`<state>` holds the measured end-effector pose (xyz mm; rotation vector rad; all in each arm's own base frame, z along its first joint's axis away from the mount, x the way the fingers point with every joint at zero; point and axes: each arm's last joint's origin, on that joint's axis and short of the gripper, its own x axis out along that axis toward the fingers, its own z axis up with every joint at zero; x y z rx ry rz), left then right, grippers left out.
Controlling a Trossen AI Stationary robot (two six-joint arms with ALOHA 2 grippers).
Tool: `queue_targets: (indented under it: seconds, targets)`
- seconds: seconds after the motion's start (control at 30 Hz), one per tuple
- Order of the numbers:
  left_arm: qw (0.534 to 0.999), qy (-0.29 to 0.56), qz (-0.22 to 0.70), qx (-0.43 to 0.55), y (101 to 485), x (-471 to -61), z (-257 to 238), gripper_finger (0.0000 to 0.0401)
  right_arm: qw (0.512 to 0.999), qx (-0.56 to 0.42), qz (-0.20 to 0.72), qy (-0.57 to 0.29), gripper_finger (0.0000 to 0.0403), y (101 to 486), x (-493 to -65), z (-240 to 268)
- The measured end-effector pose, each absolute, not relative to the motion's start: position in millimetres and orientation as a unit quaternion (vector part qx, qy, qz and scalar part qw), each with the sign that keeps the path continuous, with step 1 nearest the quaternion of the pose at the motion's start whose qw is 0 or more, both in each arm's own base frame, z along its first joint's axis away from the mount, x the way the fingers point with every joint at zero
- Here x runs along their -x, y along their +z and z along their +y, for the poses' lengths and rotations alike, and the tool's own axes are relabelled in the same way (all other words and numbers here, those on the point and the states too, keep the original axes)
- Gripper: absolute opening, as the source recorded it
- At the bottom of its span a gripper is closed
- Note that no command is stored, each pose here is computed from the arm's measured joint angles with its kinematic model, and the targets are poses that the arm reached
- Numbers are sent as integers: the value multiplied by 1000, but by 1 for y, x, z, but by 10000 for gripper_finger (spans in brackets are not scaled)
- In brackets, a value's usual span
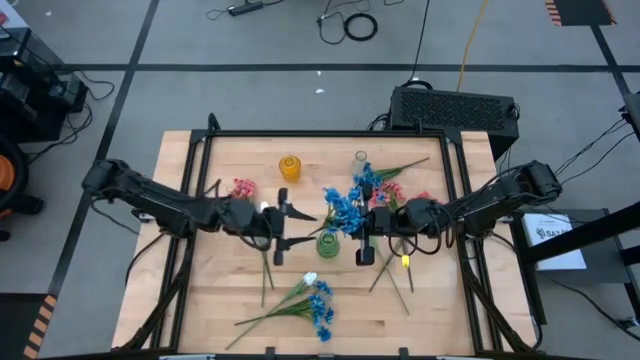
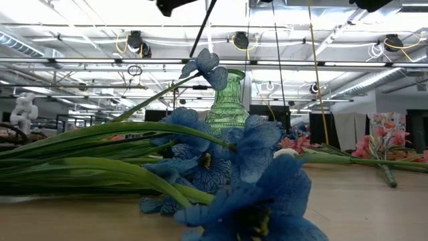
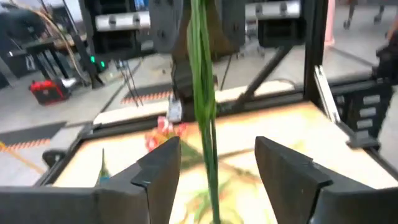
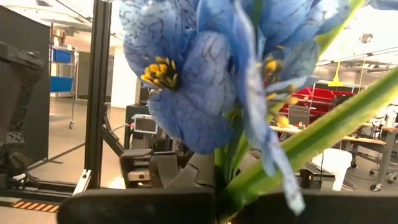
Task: Sort flowers into vase by color
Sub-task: Put the top left blue flowers into the yellow vase
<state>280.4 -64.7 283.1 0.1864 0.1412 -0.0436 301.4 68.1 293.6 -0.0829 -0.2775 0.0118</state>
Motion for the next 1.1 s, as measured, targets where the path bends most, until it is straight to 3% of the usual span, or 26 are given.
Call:
queue_targets:
  seconds: [0.33,0.63,0.87,1.1]
  targets:
    - [990,-4,129,-61,297,-245,-55,215,990,40,-135,3,4,294,-301,68]
    - [977,13,208,-43,285,-236,-52,215,986,43,-157,-40,4,299,-300,62]
    - [953,33,300,-32,269,-227,-49,215,965,55,-232,-110,4,313,-300,13]
    - [946,52,315,-51,266,-224,-47,215,959,1,-249,-139,4,321,-311,-51]
